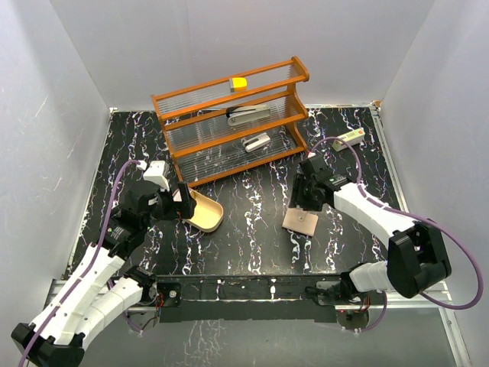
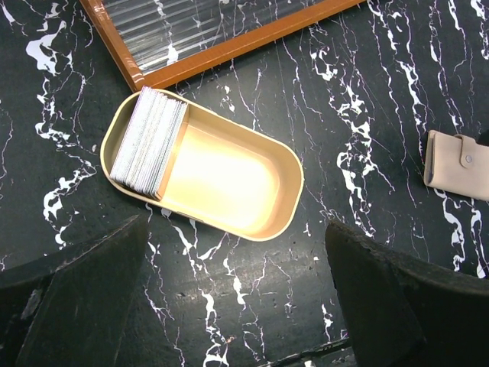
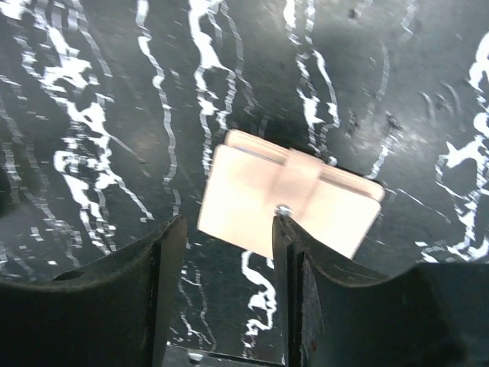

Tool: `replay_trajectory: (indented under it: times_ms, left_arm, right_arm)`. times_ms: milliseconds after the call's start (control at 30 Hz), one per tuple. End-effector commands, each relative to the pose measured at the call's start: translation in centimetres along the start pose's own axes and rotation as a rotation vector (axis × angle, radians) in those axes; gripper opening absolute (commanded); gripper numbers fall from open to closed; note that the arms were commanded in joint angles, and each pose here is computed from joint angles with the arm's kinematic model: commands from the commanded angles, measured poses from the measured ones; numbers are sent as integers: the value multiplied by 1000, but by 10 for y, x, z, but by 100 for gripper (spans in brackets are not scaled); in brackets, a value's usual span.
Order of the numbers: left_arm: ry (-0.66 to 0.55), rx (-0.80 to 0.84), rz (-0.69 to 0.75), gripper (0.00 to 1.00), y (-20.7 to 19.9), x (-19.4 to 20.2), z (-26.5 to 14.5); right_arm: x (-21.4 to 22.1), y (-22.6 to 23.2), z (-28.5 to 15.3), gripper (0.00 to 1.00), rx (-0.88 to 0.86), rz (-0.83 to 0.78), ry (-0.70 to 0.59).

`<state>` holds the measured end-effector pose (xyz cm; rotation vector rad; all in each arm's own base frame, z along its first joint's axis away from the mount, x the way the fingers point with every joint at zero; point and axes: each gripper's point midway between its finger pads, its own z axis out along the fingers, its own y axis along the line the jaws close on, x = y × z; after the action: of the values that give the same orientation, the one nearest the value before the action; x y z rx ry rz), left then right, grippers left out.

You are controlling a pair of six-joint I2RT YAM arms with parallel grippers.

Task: Put the credit cards into the card holder
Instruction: Move the card holder to the center of the board.

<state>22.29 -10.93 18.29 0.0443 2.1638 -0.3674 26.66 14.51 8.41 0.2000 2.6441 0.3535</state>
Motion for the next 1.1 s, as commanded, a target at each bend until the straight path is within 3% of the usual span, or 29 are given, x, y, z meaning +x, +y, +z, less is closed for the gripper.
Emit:
replay_trajectory:
  times_ms: [0,500,600,800,867,967,1067]
  left_arm:
    - [-3,23,12,98,-4,-4,-1]
    - [-12,23,9,98,-4,-5,-3]
    - [-9,22,10,98,-4,-5,-3]
    - [-13,29,9,98,-5,-5,-2]
    - [-13,34,10,98,-6,-6,-2]
    - [-11,48,13,98,-8,-6,-2]
    - [-10,47,12,98,-8,-5,-2]
  right_arm:
    - [12,-31,2,46,164,-53,34]
    - [45,-32,37,40,198,-56,77]
    - [48,-36,40,33,237,-65,72]
    - [40,-37,36,4,257,-75,28]
    - [38,-35,34,0,256,-73,19]
    - [34,-28,28,2,232,-61,9]
    - [26,-17,19,13,195,-32,-18]
